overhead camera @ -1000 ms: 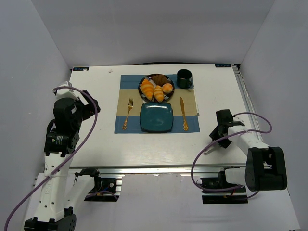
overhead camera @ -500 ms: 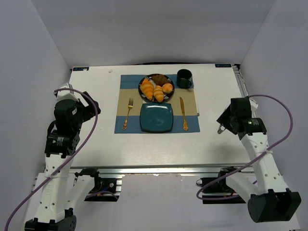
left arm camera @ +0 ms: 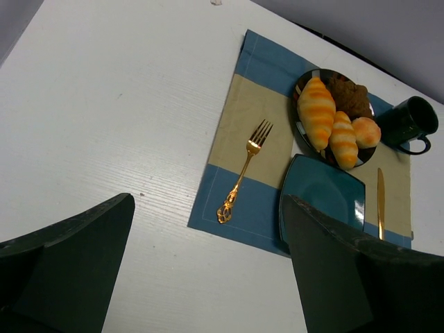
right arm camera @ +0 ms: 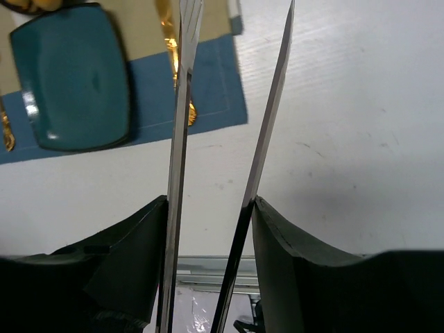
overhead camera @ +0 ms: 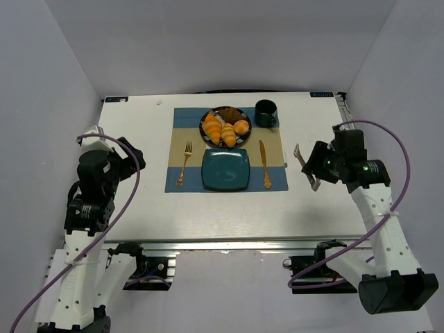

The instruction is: Place the bread

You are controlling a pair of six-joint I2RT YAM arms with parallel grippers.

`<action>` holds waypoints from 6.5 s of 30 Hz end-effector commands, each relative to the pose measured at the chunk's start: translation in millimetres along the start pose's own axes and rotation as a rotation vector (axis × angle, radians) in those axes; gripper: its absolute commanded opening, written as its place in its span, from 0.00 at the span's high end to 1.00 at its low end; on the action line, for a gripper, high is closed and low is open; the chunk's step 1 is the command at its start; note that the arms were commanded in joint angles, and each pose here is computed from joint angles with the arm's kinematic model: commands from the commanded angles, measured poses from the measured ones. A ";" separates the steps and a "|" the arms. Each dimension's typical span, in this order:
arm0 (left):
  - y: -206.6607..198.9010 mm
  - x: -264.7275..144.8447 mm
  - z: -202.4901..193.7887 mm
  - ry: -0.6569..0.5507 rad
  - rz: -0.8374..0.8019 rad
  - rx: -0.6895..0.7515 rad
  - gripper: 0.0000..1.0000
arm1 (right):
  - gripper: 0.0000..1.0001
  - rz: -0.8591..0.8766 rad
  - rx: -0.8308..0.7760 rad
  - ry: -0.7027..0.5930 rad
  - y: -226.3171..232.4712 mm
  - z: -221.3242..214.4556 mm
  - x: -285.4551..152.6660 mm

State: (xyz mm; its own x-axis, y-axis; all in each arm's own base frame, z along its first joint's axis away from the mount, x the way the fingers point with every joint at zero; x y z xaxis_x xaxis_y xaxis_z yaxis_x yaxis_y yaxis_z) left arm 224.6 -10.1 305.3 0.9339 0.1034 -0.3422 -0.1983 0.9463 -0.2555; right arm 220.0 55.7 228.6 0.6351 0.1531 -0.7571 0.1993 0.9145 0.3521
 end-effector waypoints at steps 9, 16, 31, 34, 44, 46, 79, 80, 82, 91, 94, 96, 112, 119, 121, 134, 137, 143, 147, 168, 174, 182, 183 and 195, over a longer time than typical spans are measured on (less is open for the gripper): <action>-1.1 -7.1 3.6 -0.031 -0.014 -0.017 0.02 | 0.44 0.131 -0.200 -0.069 49.3 38.4 7.7; -4.3 1.6 2.6 -0.024 -0.023 -0.021 0.02 | 0.45 0.161 -0.274 -0.111 94.7 46.9 14.3; -17.9 21.3 6.3 -0.017 -0.072 -0.034 0.02 | 0.47 0.262 -0.378 -0.020 196.4 29.5 92.3; -18.8 19.7 8.5 -0.029 -0.078 -0.045 0.02 | 0.48 0.271 -0.386 -0.019 205.2 31.6 100.1; -11.1 14.7 2.7 -0.031 -0.046 -0.051 0.02 | 0.46 0.267 -0.413 0.022 210.1 18.9 131.6; -10.2 15.5 0.7 -0.025 -0.042 -0.048 0.02 | 0.45 0.274 -0.414 0.033 211.1 16.0 135.8; -8.5 21.3 -7.2 -0.004 -0.034 -0.044 0.02 | 0.63 0.299 -0.397 0.147 203.0 -21.2 164.8; -8.5 21.3 -7.2 -0.004 -0.034 -0.044 0.02 | 0.64 0.306 -0.395 0.143 204.9 -19.4 162.3; -8.7 21.3 -6.2 -0.006 -0.033 -0.044 0.02 | 0.66 0.314 -0.388 0.135 207.4 -16.4 157.8; -10.0 20.8 -2.3 -0.009 -0.036 -0.041 0.02 | 0.71 0.366 -0.365 0.033 218.7 15.0 101.6; -10.0 20.5 -2.1 -0.009 -0.036 -0.041 0.02 | 0.71 0.374 -0.366 0.021 212.3 14.0 85.9; -9.9 19.7 -1.9 -0.011 -0.037 -0.041 0.02 | 0.71 0.379 -0.377 0.023 208.3 8.7 79.3; -6.1 9.2 -11.4 -0.009 -0.044 -0.055 0.02 | 0.69 0.356 -0.441 0.113 159.8 -92.6 58.2; -4.0 8.2 -16.5 -0.002 -0.042 -0.052 0.02 | 0.68 0.328 -0.452 0.121 157.3 -106.9 71.4; -3.9 8.3 -17.5 0.000 -0.043 -0.050 0.02 | 0.66 0.325 -0.458 0.121 158.0 -109.3 73.5; -3.7 9.7 -20.4 0.008 -0.043 -0.048 0.02 | 0.44 0.324 -0.453 0.131 158.4 -112.4 63.9; -3.5 9.9 -21.3 0.011 -0.042 -0.049 0.02 | 0.44 0.336 -0.440 0.123 159.7 -111.2 59.1; -3.3 9.3 -19.4 0.005 -0.040 -0.048 0.02 | 0.45 0.357 -0.367 0.048 161.5 -93.1 33.7; -3.9 9.5 -18.8 0.006 -0.042 -0.046 0.02 | 0.45 0.319 -0.278 -0.049 147.7 -73.8 11.5; -16.8 18.6 -31.6 0.038 -0.131 -0.059 0.02 | 0.56 -0.427 0.502 -0.405 -60.2 -73.7 12.3; -14.3 13.6 -31.1 0.026 -0.126 -0.058 0.02 | 0.56 -0.463 0.559 -0.355 -69.9 -75.9 53.9; -13.1 11.0 -33.7 0.029 -0.127 -0.059 0.02 | 0.54 -0.517 0.544 -0.261 -83.0 -95.5 89.4; -13.3 10.7 -33.1 0.027 -0.128 -0.061 0.02 | 0.52 -0.528 0.532 -0.246 -84.6 -98.9 93.2; -8.8 6.7 -37.1 0.031 -0.111 -0.057 0.02 | 0.19 -0.483 0.474 -0.174 -77.6 -108.5 113.3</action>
State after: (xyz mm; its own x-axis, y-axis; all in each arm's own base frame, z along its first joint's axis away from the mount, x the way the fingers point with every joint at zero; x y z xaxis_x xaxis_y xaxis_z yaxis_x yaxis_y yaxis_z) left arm 228.1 -29.8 274.1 0.9425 -0.0140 -0.3338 -0.1095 0.9310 -0.3481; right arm 185.4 39.1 48.8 0.4541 -0.3474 -0.8204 0.7886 0.5851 0.1888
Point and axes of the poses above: each gripper's point midway between its finger pads, its own x axis out along the fingers, its own y axis along the line the jaws close on, z = x × y, the point moved 3 cm from there along -x, back along the fingers, and after that the axes turned 5 degrees about x, right-handed, at the moved point
